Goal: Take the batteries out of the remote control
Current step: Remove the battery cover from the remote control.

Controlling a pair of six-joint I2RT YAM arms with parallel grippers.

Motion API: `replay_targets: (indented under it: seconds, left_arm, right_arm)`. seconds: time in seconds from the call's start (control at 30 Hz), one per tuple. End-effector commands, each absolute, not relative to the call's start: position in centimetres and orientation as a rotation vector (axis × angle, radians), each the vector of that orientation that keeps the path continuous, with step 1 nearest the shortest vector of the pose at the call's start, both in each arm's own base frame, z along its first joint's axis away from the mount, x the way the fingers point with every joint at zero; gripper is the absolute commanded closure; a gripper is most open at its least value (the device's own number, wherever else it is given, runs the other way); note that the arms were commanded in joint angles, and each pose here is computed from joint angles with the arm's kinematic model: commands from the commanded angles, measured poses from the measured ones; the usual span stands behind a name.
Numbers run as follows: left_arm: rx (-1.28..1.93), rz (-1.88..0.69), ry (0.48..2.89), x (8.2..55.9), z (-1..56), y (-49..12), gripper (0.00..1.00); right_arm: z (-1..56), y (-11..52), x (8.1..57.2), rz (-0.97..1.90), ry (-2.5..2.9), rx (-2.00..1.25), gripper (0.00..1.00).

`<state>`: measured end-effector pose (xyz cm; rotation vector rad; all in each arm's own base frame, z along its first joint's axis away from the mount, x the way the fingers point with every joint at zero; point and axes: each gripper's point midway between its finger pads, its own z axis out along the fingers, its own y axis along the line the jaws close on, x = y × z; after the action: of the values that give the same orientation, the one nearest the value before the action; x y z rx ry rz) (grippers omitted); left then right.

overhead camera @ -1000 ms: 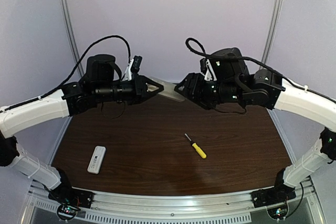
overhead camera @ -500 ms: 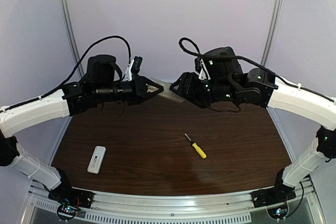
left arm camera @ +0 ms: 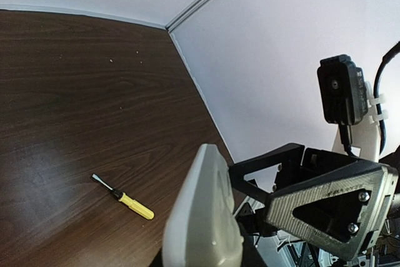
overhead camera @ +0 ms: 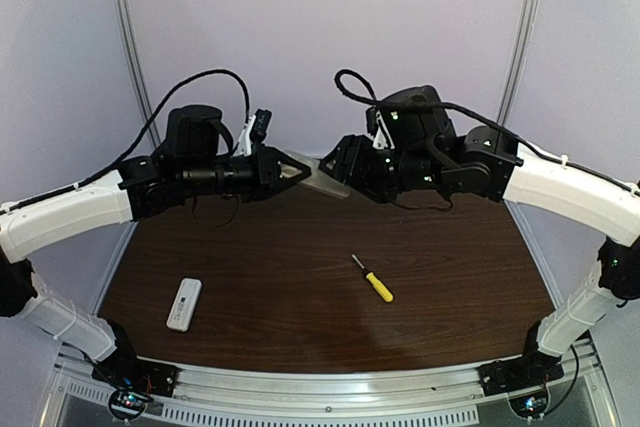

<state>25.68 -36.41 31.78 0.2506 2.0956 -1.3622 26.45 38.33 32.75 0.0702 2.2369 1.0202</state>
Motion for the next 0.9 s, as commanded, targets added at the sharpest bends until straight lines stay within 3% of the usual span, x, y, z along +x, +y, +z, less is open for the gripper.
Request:
replay_targets:
  seconds: [0.0,0.4,0.87]
  left_arm:
    - [0.310,-1.422,1.989,25.2,34.9,-37.1,1.00]
    - [0.347,-1.457,1.951,24.7,35.9,-37.2,1.00]
    - [0.392,-1.488,1.900,24.0,37.4,-37.2,1.00]
  right_arm:
    - [33.1,38.5,26.7,1.001,2.221,0.057,0.36]
    - [32.6,39.0,26.5,1.024,2.226,0.042,0.36]
    - [34.0,40.6,25.3,1.287,2.125,-0.013,0.36]
